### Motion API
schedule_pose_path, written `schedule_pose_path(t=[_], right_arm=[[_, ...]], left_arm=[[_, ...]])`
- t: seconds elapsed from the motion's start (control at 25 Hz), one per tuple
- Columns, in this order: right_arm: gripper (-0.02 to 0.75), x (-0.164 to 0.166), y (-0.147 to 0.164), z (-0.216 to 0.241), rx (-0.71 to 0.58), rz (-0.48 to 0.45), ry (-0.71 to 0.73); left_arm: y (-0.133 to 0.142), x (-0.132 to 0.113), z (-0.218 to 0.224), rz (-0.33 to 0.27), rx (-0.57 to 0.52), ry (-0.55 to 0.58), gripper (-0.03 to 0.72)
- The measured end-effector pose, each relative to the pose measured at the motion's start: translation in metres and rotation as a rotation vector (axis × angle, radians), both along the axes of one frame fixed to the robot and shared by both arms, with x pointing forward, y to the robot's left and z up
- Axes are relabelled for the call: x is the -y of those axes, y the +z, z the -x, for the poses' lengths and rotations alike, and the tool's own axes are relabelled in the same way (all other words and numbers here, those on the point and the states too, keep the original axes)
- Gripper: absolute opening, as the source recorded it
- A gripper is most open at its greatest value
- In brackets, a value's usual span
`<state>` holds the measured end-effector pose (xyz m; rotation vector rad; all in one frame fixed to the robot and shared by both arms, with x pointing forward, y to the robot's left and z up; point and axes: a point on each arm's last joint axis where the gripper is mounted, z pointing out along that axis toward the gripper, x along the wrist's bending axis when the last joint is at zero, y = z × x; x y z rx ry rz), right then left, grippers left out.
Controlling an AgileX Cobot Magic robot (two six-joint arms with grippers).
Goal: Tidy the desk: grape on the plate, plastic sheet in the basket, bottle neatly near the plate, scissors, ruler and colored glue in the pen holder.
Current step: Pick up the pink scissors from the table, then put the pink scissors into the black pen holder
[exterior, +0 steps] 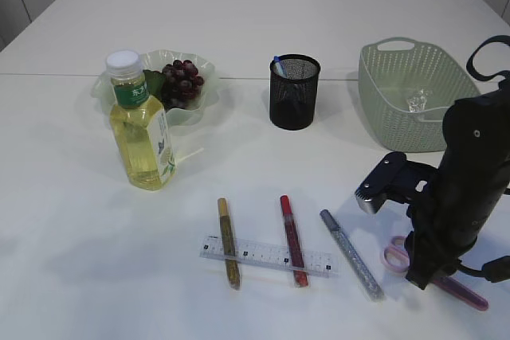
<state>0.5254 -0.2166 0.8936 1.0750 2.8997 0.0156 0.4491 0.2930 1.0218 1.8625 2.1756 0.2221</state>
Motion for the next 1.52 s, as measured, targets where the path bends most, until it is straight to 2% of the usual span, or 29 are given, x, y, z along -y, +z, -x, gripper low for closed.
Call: schedule_pose_path(t=[0.12,0.52,0.88,1.0,1.2,1.32,1.52], right_arm=[[0.225,0.0,0.0,0.0,0.0,0.0,0.0],[0.223,-0.002,0.004,0.0,0.007,-0.026,-0.028],[0.221,-0.015,0.052,-0.023,0.089,-0.119,-0.057],[0.221,-0.022,0.069,-0.032,0.086,-0.191,-0.045],[0.221,-0.019,0.1,-0.054,0.128,-0.411,-0.089],[0.221,-0.007,0.119,-0.069,0.196,-0.546,-0.132],[0.221,0.009,0.151,-0.089,0.341,-0.72,-0.143]], left_arm=[[0.0,0.0,0.0,0.0,0.0,0.0,0.362],[0.0,0.0,0.0,0.0,0.0,0.0,0.362],[0.0,0.0,0.0,0.0,0.0,0.0,0.362],[0.0,0.0,0.0,0.0,0.0,0.0,0.362],[0.0,0.0,0.0,0.0,-0.004,0.0,0.362],[0.0,0.0,0.0,0.0,-0.004,0.0,0.362],[0.0,0.0,0.0,0.0,-0.006,0.0,0.361]])
